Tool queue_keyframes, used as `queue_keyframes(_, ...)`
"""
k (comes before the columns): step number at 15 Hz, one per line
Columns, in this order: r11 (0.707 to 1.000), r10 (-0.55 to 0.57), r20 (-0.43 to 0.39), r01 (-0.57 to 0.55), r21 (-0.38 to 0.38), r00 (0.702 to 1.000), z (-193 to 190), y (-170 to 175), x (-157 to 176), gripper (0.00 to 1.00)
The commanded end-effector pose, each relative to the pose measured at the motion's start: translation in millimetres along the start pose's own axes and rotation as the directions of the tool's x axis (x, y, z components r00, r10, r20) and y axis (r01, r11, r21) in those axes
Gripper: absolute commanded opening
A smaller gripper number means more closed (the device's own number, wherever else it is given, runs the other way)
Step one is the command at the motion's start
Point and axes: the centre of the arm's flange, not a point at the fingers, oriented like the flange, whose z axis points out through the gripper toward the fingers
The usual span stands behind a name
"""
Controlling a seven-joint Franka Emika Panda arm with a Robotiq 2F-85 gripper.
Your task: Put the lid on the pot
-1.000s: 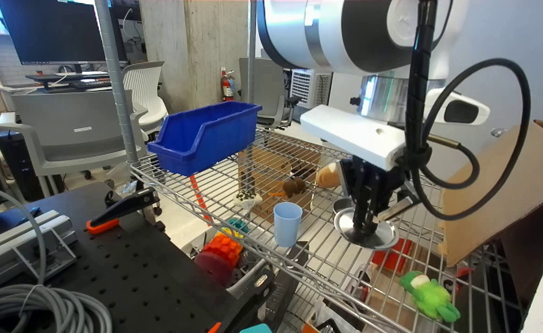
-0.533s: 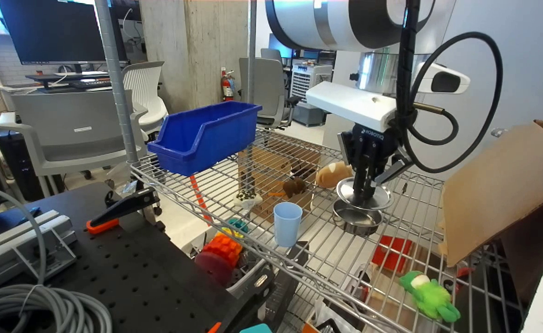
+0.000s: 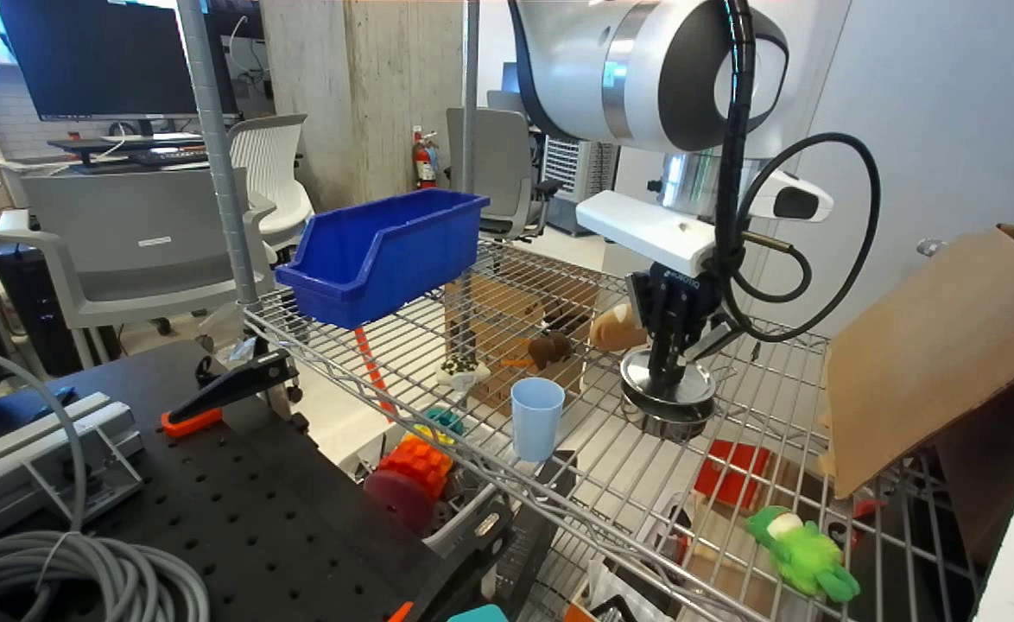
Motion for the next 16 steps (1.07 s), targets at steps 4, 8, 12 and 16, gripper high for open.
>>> queue_keyframes(4,0.999,0.041,0.082,-0.039,-0.033,0.996,17,-6,24,0.05)
queue_keyframes(8,0.997,0.068,0.105,-0.064,-0.039,0.992,14,-4,22,0.05)
queue_keyframes(12,0.997,0.078,0.132,-0.073,-0.040,0.988,12,0,15,0.05)
queue_keyframes(16,0.997,0.074,0.100,-0.070,-0.040,0.992,9,-2,13,0.47)
